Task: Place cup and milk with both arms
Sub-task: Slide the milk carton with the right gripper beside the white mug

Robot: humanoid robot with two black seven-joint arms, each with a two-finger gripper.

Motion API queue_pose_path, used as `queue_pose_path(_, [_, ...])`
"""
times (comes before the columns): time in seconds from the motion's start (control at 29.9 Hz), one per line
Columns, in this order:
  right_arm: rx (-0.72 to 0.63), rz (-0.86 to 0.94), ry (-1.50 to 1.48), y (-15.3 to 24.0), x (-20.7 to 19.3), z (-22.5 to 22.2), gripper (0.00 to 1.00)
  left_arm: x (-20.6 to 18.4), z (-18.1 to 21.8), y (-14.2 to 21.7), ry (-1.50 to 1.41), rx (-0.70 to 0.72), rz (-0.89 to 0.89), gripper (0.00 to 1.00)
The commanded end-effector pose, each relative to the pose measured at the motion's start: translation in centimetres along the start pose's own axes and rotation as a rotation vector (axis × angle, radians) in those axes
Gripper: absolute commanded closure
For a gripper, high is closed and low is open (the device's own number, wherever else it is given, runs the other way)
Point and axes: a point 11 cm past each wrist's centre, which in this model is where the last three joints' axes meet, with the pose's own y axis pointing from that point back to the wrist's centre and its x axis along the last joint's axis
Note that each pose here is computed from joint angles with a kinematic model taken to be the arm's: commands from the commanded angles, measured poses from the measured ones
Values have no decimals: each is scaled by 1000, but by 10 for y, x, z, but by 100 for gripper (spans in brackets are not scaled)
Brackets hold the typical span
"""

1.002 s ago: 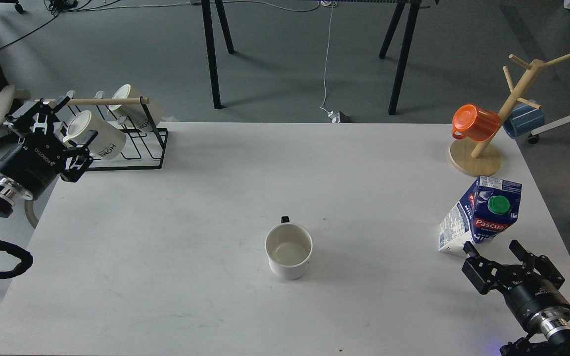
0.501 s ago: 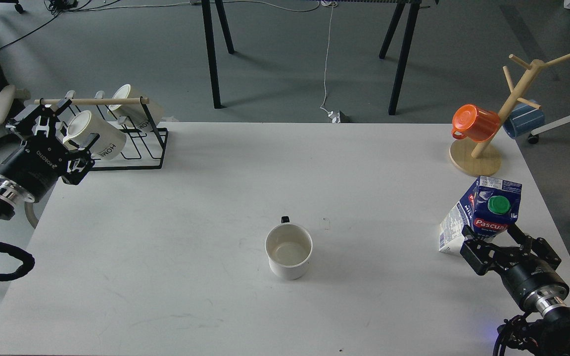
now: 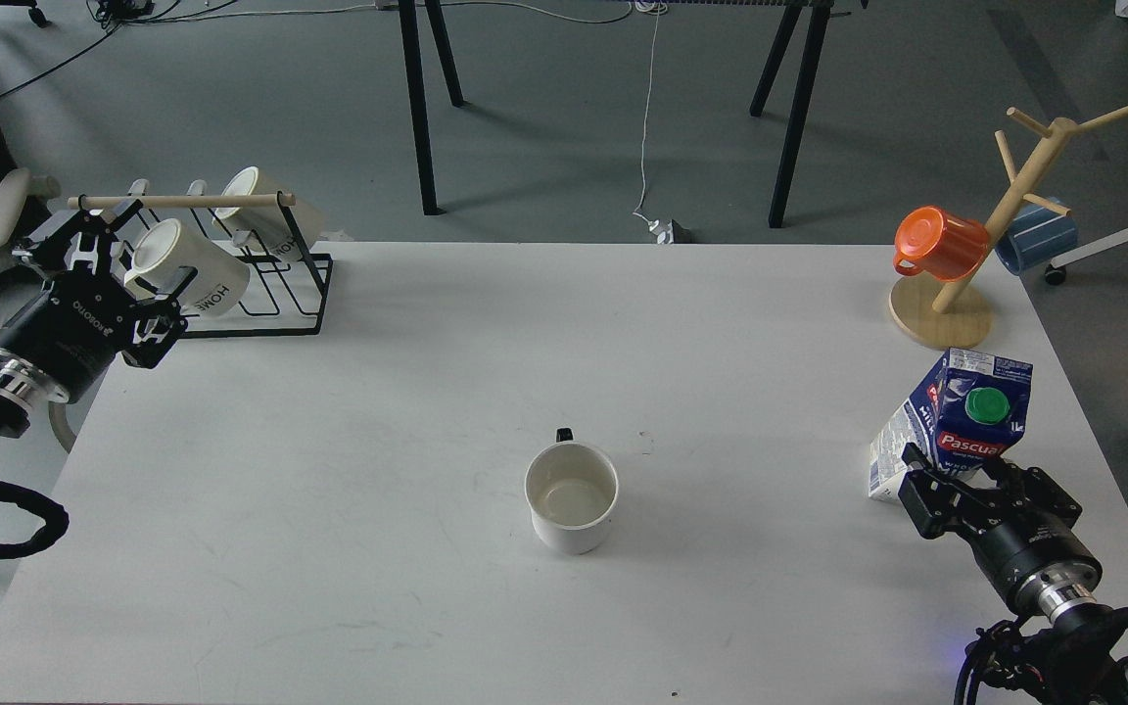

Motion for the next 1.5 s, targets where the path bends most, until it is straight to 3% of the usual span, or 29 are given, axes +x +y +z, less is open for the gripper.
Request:
queue_pose_path(0.0, [-10, -5, 9, -1, 2, 6, 52, 0, 0, -1, 1, -1, -1, 16])
queue_pose_path(0.13, [-9, -14, 8, -1, 2, 8, 61, 0, 0, 0, 1, 0, 0, 16])
queue_pose_path(0.5, [-66, -87, 5, 1, -18, 29, 62, 1, -2, 1, -1, 5, 2, 16])
queue_pose_path(0.7, [-132, -82, 37, 3, -15, 65, 62, -4, -7, -1, 13, 7, -6, 16])
queue_pose_path(1.17, [-317, -74, 40, -2, 4, 201, 62, -9, -11, -3, -14, 25, -30, 16])
queue_pose_path(1.47, [-315, -63, 42, 2, 9, 201, 62, -9, -13, -3, -12, 27, -29, 16])
